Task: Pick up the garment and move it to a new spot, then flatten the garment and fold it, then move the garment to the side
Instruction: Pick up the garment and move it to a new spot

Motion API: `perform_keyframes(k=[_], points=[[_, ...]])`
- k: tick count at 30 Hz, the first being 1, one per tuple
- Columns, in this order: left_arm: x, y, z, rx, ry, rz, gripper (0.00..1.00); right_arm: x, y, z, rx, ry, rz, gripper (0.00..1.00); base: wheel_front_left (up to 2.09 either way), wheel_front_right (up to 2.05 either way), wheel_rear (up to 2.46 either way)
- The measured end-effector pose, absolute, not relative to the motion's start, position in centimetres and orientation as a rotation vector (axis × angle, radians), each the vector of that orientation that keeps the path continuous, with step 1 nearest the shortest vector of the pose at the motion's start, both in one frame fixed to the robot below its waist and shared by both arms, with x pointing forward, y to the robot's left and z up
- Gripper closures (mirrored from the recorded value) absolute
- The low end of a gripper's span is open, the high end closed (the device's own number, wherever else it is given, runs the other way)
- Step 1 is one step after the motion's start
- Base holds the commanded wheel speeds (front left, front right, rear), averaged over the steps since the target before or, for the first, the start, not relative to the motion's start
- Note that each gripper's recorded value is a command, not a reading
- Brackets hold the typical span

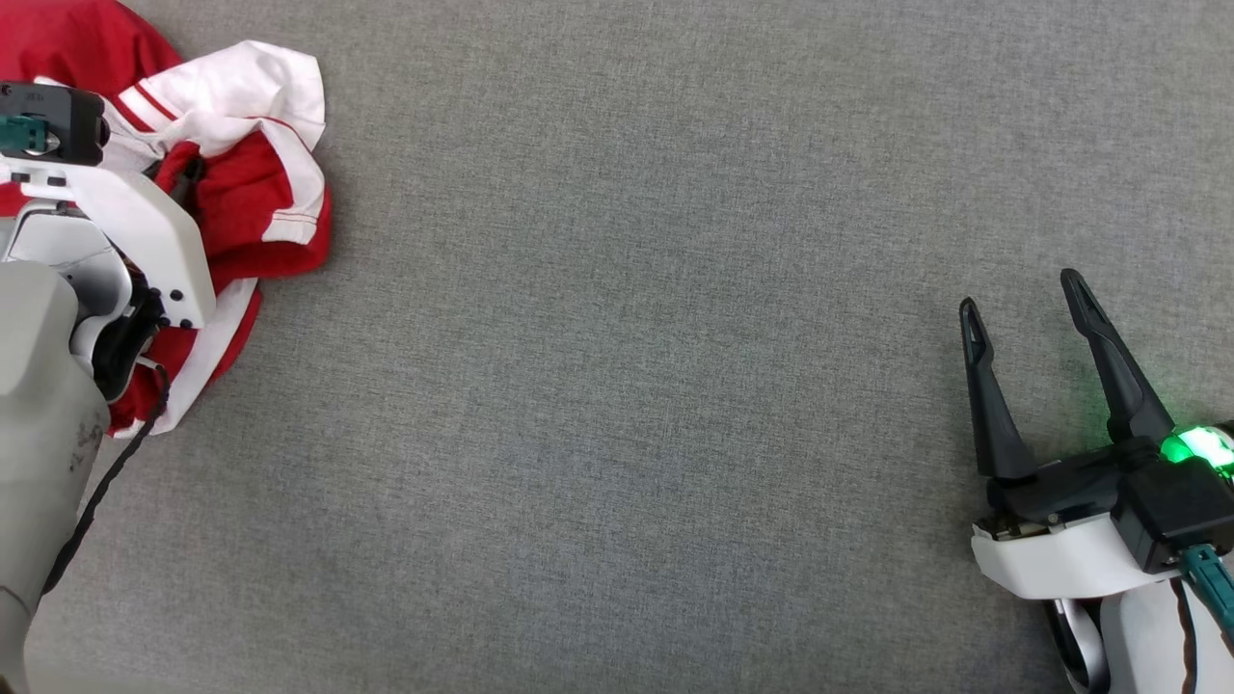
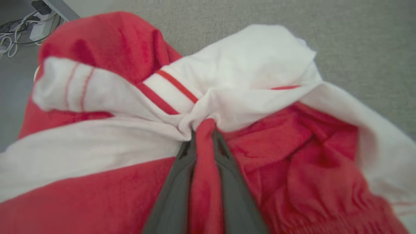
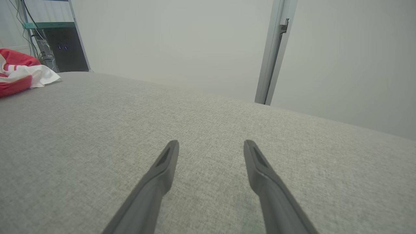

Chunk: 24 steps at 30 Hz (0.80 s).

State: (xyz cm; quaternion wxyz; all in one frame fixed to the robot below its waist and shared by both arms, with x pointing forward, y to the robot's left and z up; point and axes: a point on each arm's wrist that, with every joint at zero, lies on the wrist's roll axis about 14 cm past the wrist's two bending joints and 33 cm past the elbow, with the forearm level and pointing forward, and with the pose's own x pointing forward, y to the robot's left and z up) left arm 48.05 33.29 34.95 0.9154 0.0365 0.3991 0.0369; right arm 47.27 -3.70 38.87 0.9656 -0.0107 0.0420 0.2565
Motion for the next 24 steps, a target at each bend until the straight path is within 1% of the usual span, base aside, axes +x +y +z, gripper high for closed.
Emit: perform_keyframes(k=[4,11,18,24], points=[[48.6,33.2,35.8,0.097,0.743,0.062,1.00,47.2,-3.5,38.9,-0.020,0.086,0.521,0.00,0.00,0.00,0.00],[49.7,32.7,40.2,0.091,0.512,0.041,1.00,46.6,-2.6,40.6,0.000,0.065,0.530,0.00,0.00,0.00,0.00],[49.7,33.4,45.9,0.132,0.350,0.024,1.00,46.0,-1.8,43.7,0.028,0.011,0.531,0.00,0.00,0.00,0.00],[50.0,33.4,51.6,0.164,0.213,-0.004,1.00,44.7,-1.6,45.9,0.042,-0.024,0.532,0.00,0.00,0.00,0.00]])
